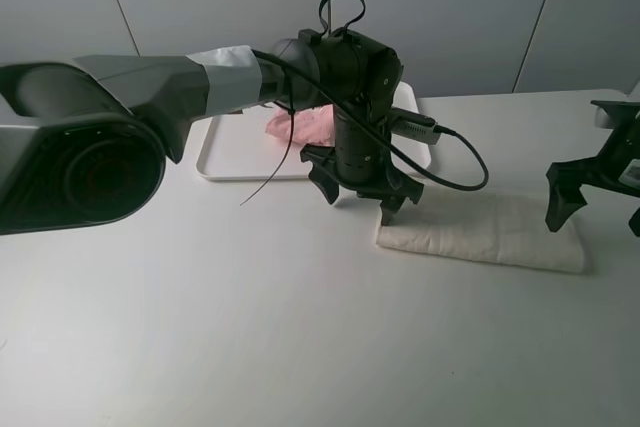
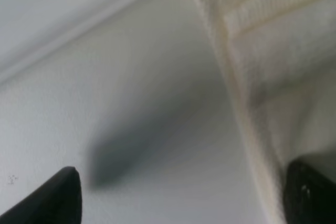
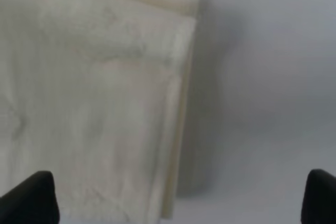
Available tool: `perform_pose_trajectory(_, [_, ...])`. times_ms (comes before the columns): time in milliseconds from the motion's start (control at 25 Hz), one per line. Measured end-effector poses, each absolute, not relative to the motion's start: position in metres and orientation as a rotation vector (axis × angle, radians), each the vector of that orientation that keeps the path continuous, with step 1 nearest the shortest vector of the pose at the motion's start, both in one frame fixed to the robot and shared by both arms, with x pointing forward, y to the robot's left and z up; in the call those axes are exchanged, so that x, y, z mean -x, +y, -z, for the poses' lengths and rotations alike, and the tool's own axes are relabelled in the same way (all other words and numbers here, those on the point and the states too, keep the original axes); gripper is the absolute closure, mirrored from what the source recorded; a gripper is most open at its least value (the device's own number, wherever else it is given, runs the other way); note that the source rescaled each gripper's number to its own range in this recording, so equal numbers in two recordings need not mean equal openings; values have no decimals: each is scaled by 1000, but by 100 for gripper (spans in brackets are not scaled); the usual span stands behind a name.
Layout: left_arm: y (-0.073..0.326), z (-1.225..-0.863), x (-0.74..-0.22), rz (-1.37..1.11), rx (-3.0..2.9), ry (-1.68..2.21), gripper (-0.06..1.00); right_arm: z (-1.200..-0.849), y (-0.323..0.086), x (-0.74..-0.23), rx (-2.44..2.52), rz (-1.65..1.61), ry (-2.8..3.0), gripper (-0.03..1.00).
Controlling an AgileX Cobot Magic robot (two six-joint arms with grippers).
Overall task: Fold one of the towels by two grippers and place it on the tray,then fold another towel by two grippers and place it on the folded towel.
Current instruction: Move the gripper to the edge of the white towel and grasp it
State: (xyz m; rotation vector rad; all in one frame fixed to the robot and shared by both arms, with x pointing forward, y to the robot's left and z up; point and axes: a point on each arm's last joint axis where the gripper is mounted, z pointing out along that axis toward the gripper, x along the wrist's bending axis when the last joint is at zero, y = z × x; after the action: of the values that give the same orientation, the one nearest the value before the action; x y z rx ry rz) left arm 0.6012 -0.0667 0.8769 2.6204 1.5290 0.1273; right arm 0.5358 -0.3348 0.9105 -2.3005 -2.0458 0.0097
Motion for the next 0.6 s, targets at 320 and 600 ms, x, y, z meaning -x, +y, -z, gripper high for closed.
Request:
perform_pose_trajectory(320, [-67,-877,-601,-128,-2632,1510,-4,-886,-334,-542,2296,-2,-1998,3])
perform_pose_trajectory(600, [-67,-877,-601,-122,-2636,1511,-4,-880,-335,-545,2315,23,-2006,9])
